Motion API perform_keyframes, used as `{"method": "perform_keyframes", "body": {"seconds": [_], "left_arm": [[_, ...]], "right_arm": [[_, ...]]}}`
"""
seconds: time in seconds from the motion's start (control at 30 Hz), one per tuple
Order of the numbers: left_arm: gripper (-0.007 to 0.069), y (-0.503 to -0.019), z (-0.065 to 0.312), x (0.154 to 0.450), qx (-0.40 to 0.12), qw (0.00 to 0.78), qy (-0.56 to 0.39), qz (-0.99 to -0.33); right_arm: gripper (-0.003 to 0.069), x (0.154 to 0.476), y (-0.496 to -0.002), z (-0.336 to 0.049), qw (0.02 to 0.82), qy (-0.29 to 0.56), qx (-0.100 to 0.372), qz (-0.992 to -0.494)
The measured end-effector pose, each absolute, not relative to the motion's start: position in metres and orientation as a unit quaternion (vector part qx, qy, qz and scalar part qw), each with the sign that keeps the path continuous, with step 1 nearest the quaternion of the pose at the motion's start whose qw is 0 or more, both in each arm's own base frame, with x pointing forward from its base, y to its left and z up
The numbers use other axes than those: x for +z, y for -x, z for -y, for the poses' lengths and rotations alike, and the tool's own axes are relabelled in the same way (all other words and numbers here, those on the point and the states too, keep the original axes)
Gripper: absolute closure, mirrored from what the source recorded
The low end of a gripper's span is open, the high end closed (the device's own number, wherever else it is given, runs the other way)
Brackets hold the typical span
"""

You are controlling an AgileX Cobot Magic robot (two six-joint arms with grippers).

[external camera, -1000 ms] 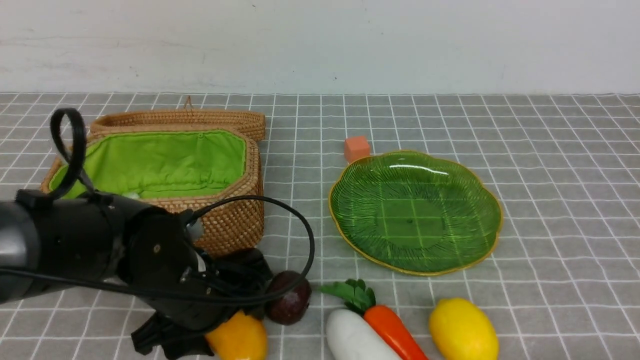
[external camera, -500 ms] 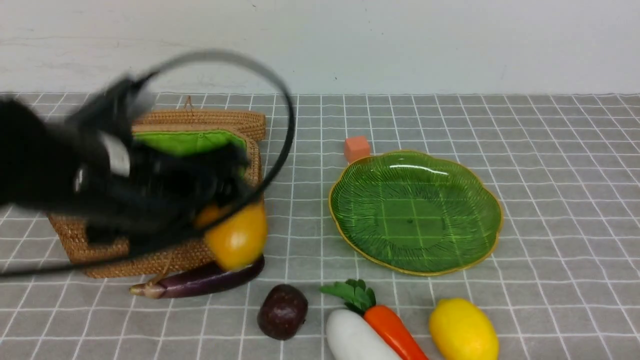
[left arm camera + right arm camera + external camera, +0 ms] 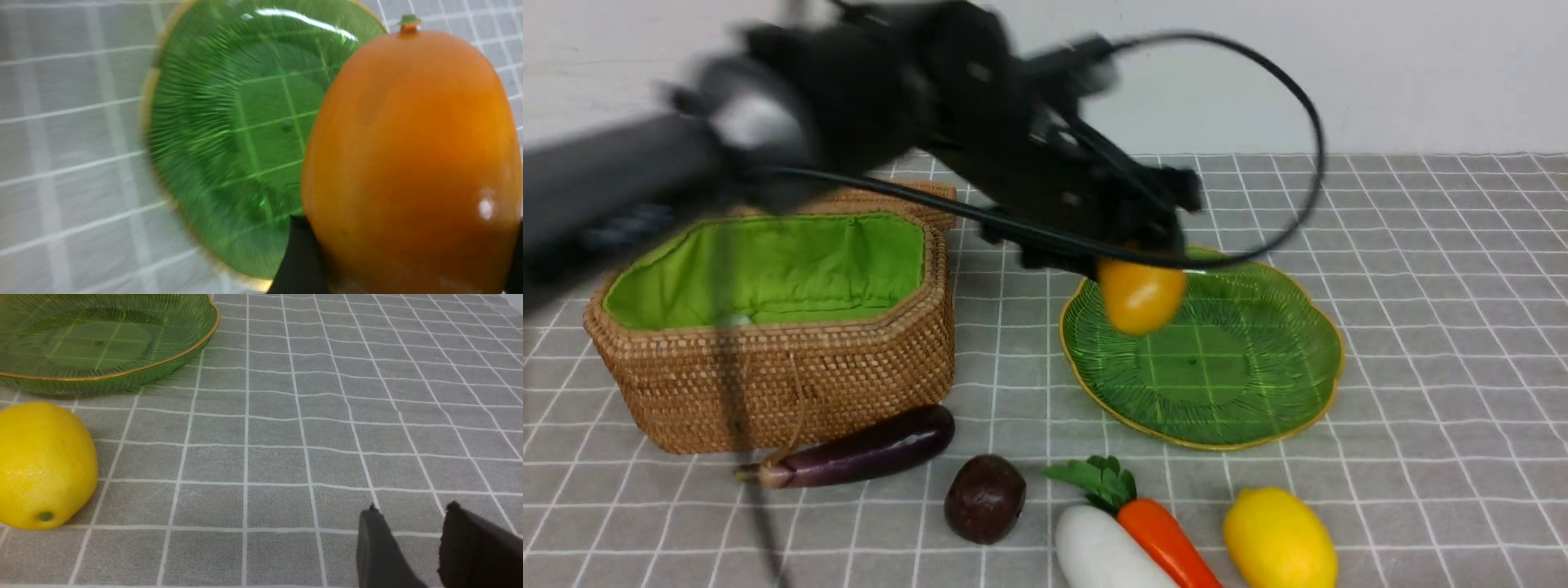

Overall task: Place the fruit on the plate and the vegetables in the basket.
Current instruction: Grab the mango with your left arm and place it on the right plate

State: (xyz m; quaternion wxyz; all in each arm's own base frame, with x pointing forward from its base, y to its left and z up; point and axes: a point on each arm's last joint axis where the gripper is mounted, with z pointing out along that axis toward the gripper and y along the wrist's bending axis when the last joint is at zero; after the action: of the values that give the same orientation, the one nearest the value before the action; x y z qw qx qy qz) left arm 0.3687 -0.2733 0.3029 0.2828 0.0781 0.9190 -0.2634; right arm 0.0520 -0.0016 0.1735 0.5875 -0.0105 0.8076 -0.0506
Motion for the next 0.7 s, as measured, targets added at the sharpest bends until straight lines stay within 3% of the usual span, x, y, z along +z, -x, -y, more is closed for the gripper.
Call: {"method": "perform_keyframes", "body": {"seconds": [0.13,0.27,0.5,0.67,0.7], "left_arm": [[0.0076,-0.39,0.305,0.267,-0.262,0.265,-0.082,-0.924],[0.0015,-0.4,0.314,0.248,-0.258,0.255,-0.08,-0.929],[-0.0029,-0.399,0.312,0.25,-0.243,0.253,-0.09,-0.932],[-0.0019,-0.392,0.296,0.269,-0.174,0.26,-0.146,-0.938],[-0.001,-0.389,0.289,0.282,-0.139,0.267,-0.173,-0.938]], "right_arm": [[0.0417,0.174,-0.052,0.002,0.587,0.011,-0.051,-0.808],[0.0417,0.174,-0.052,0.002,0.587,0.011,-0.051,-0.808],[0.0417,0.174,-0.052,0.002,0.588,0.01,-0.05,-0.808],[0.0417,0.174,-0.052,0.002,0.587,0.011,-0.051,-0.808],[0.0417,0.174,-0.052,0.002,0.587,0.011,-0.051,-0.808]]}}
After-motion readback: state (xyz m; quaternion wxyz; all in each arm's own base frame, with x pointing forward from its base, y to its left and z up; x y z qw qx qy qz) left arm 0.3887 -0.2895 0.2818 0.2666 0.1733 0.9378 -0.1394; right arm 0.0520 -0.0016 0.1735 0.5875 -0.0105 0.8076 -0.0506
